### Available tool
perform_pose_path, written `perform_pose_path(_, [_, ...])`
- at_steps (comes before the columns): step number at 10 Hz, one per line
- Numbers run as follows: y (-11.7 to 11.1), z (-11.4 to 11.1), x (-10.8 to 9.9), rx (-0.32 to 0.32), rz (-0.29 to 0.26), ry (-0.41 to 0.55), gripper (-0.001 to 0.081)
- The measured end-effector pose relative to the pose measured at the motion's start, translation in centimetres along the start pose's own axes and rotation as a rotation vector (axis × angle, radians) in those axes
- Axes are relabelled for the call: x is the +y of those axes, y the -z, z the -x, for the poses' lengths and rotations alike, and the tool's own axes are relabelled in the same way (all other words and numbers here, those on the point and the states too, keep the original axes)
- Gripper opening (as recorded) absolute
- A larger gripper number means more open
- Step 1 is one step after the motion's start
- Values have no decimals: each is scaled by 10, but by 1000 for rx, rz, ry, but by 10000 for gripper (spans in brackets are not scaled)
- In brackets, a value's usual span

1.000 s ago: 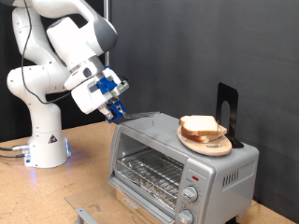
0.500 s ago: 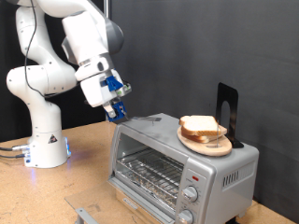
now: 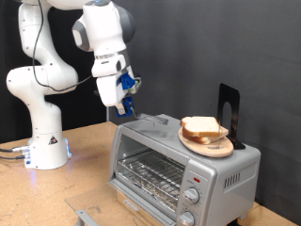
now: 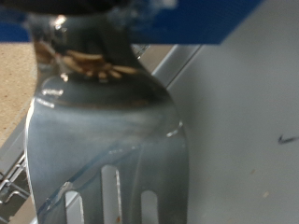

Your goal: Make a piece of toast with the oven

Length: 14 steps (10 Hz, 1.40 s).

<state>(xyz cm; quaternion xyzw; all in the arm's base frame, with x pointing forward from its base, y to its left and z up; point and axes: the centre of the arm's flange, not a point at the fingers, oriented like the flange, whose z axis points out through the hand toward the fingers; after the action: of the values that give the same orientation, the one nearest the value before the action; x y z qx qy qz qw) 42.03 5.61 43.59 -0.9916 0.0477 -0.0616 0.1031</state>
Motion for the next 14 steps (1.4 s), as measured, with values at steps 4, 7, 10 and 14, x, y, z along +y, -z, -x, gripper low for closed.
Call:
perform_pose_path(4, [-8, -23, -17, -2, 68, -8, 400])
perform_pose_path(7, [-9, -28, -27, 31, 66, 12, 400])
perform_pose_path(10, [-3, -26, -33, 61, 62, 37, 400])
perform_pose_path(14, [5, -21, -34, 82, 58, 28, 400])
